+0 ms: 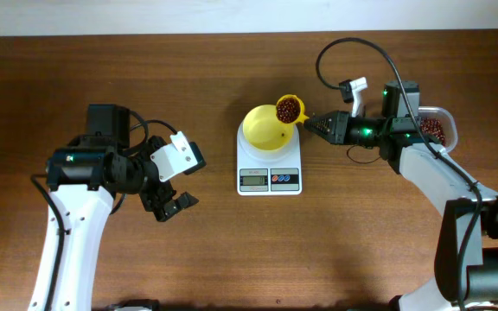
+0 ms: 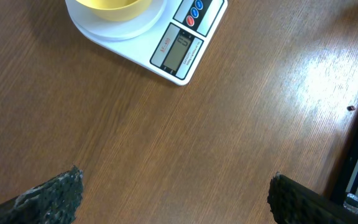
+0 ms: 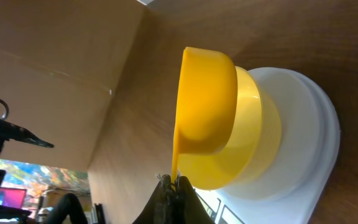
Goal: Scoop item into bowl and weigh 50g on scale
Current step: 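Lift the filled scoop and carry it left over the yellow bowl, then tilt the scoop with the right gripper to pour beans into the bowl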
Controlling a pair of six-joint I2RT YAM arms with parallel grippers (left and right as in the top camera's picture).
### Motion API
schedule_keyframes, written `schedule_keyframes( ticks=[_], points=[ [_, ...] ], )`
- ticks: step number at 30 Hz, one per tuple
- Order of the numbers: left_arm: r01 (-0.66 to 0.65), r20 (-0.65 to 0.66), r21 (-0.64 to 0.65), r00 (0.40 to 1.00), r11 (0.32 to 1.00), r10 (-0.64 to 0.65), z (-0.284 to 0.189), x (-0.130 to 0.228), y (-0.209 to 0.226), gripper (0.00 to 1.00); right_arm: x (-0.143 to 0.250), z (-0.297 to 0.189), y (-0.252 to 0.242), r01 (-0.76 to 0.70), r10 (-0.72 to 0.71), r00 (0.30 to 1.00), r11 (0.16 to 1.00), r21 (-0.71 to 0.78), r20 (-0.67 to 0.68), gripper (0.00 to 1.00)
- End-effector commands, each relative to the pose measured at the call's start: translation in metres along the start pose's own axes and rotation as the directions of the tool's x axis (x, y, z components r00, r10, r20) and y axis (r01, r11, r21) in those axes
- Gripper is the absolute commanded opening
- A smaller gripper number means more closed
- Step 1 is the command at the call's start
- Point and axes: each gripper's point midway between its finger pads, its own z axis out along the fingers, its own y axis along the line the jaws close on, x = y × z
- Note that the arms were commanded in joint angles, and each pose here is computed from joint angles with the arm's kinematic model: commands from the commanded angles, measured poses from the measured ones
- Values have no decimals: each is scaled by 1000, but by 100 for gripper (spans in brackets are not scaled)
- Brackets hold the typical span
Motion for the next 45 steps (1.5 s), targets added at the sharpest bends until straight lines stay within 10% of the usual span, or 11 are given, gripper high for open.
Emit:
schedule_keyframes(
  ticks=[1,17,45],
  points=[
    [-4,15,7,1000,1000,4,0,-1,-2,99,0,3,1,70,-70,998,998,2,-2,4],
    [-4,15,7,1000,1000,4,0,-1,-2,99,7,21,-1,404,-402,915,912,64,-40,4],
    [-4,15,7,1000,1000,4,0,-1,-2,99,5,29,-12,577,-571,817,803,151,-87,4]
  ],
)
